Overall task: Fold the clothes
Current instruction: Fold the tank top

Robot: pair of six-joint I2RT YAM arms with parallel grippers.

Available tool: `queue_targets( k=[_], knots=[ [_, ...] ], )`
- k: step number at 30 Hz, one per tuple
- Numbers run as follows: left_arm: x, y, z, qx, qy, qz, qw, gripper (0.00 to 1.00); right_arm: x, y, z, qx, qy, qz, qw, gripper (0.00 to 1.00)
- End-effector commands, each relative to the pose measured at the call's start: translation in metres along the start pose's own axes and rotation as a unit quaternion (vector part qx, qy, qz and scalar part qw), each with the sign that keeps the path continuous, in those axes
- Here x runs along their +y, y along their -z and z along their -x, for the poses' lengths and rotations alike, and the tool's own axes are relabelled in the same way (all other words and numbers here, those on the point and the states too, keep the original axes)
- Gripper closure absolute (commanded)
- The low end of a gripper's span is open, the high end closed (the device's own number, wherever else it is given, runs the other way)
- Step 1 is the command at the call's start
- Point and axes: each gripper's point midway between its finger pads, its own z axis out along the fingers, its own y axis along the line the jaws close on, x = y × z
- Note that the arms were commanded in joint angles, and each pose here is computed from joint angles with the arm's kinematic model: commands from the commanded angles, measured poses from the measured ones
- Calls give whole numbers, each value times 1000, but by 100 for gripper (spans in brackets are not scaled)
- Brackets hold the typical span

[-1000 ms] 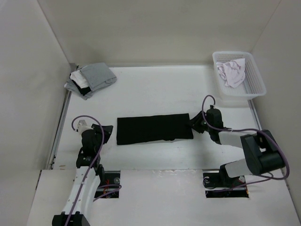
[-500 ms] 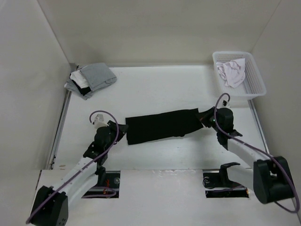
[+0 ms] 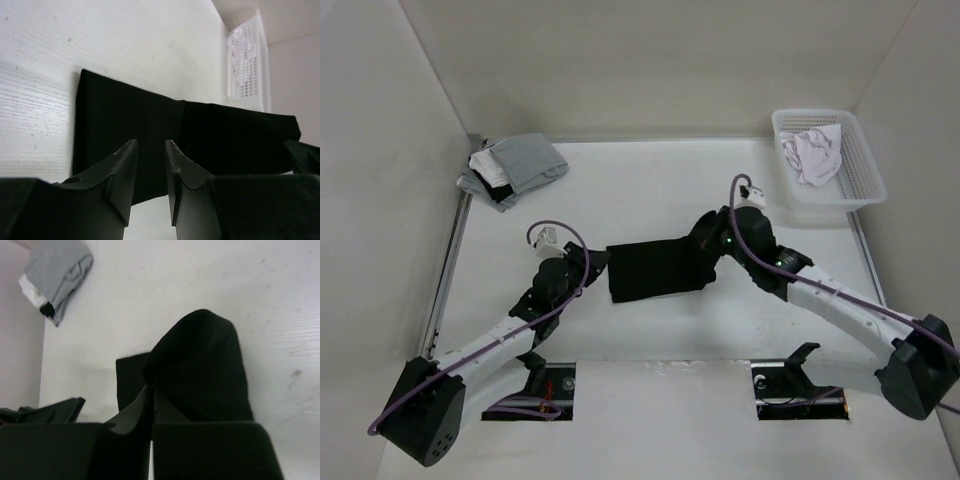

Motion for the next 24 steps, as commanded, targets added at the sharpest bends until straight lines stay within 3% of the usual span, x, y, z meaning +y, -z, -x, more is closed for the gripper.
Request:
queue_targets(
  k=[1,11,14,16,18,24],
  knots=[
    [-34,3,26,-32,9,-56,998,73,22,-5,-4,0,29,-27,999,100],
    [-21,24,61,-55,35,-71,995,73,114,-47,-82,78,54,-28,995,98],
    [-16,29,69,-58,44,-73,995,73,127,-64,-110,98,53,-31,993,87],
    [-10,32,73,-59,52,-72,994,73,136,-72,-136,122,50,-25,991,72],
    [-7,35,77,-61,60,-74,994,72,145,-70,-147,132,53,-11,990,64],
    [-16,39,85,-66,62,-84,992,72,168,-32,-121,107,58,56,991,61]
  ],
)
